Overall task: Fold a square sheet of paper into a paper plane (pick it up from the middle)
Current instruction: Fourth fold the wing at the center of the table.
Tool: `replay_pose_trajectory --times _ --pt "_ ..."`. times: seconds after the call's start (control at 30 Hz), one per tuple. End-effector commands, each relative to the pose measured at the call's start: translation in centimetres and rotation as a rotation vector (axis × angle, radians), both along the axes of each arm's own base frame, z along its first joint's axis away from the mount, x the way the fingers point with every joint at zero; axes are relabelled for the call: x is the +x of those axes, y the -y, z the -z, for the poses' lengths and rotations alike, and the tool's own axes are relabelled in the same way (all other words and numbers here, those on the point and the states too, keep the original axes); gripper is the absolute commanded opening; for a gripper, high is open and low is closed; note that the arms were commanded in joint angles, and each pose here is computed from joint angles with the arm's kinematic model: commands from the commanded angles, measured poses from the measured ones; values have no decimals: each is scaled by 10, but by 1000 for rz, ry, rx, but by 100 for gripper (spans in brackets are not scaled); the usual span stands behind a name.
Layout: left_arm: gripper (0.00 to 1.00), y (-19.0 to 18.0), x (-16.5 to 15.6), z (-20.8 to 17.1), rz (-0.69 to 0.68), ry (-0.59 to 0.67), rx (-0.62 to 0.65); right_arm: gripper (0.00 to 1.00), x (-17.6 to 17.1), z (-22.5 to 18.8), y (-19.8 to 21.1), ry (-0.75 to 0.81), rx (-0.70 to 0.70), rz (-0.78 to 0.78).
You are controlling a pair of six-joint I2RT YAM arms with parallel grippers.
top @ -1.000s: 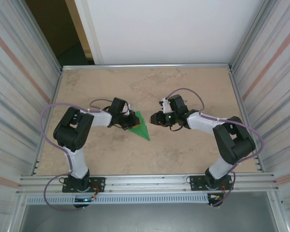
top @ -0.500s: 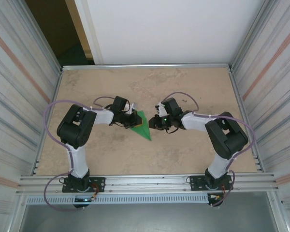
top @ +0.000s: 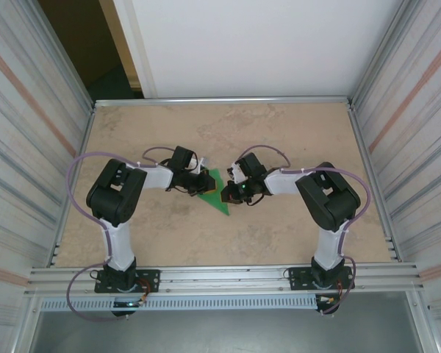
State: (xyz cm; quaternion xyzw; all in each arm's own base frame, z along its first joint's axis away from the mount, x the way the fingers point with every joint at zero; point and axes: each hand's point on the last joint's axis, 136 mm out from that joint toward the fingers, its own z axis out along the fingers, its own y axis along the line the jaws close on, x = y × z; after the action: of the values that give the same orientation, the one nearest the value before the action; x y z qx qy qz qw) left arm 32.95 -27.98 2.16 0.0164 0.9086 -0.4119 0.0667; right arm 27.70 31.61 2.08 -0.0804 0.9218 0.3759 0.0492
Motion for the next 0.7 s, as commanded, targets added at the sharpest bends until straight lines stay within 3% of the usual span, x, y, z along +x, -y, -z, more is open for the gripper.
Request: replay_pose_trajectory --times 0.0,0.37,0.67 --pt "9 -2 0 2 -7 -18 32 9 -8 10 1 -33 -36 -36" --pt "10 10 15 -49 -17 102 -48 8 -15 32 17 -59 -149 -31" --pt "10 4 30 -28 -86 77 44 8 -16 38 20 -70 -180 -29"
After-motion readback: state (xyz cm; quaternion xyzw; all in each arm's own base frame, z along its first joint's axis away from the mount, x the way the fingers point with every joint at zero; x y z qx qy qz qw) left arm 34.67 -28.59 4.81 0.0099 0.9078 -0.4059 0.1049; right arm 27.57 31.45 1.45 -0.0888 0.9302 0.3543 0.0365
